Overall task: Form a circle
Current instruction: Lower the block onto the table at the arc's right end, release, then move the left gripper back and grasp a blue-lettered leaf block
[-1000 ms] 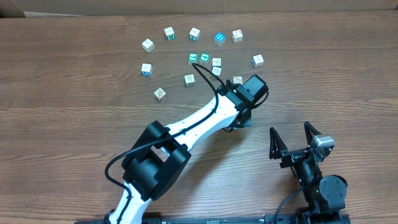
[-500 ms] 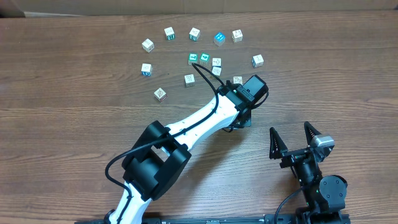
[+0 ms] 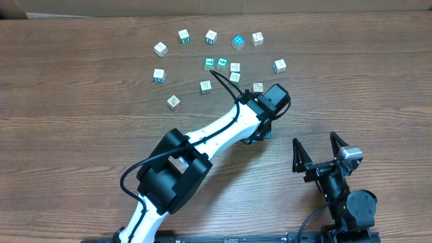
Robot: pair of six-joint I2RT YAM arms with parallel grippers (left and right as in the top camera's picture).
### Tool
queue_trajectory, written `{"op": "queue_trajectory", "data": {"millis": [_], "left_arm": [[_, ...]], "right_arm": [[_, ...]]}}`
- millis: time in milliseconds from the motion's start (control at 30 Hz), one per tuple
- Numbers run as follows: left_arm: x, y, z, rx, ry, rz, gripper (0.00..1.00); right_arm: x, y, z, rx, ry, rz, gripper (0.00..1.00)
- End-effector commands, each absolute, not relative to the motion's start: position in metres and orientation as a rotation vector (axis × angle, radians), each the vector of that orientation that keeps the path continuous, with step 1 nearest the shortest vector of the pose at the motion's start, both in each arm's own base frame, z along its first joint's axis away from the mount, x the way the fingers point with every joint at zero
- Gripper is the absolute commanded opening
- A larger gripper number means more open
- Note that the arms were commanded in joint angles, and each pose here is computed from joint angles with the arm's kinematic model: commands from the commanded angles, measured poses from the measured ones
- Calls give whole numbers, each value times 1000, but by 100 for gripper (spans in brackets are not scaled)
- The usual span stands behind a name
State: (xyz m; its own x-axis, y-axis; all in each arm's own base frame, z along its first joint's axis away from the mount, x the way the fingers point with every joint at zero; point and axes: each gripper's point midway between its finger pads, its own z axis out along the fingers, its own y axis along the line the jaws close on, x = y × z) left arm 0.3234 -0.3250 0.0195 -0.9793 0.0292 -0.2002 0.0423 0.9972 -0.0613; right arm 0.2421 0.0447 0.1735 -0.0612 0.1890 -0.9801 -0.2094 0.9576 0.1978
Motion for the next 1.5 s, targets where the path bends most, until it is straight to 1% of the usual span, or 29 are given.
{"op": "queue_trajectory", "data": {"millis": [0, 100, 200, 300, 567, 700, 967, 1133, 1300, 1467], "left_arm": [[326, -320, 13, 47, 2926, -45, 18], [326, -320, 13, 47, 2926, -45, 21], [326, -319, 13, 47, 2926, -45, 28], [326, -319, 13, 47, 2926, -45, 33], [326, -319, 13, 47, 2926, -45, 36], [326, -320, 13, 47, 2926, -45, 40], [328, -320, 14, 44, 2921, -49, 43], [358, -318, 40, 90, 2869, -84, 48], [393, -300, 72, -3, 2831, -110, 49], [419, -264, 76, -131, 2824, -92, 51]], "right_arm": [[242, 44, 172, -11, 1595, 325, 100], [242, 44, 172, -11, 1595, 325, 100], [242, 44, 172, -11, 1595, 325, 100], [242, 44, 172, -11, 1595, 325, 100], [242, 44, 172, -11, 1595, 325, 100], [242, 44, 172, -11, 1595, 325, 100], [242, 44, 172, -11, 1595, 325, 100], [242, 44, 172, -11, 1595, 325, 100], [242, 44, 172, -11, 1595, 325, 100], [242, 44, 172, -11, 1595, 325, 100]]}}
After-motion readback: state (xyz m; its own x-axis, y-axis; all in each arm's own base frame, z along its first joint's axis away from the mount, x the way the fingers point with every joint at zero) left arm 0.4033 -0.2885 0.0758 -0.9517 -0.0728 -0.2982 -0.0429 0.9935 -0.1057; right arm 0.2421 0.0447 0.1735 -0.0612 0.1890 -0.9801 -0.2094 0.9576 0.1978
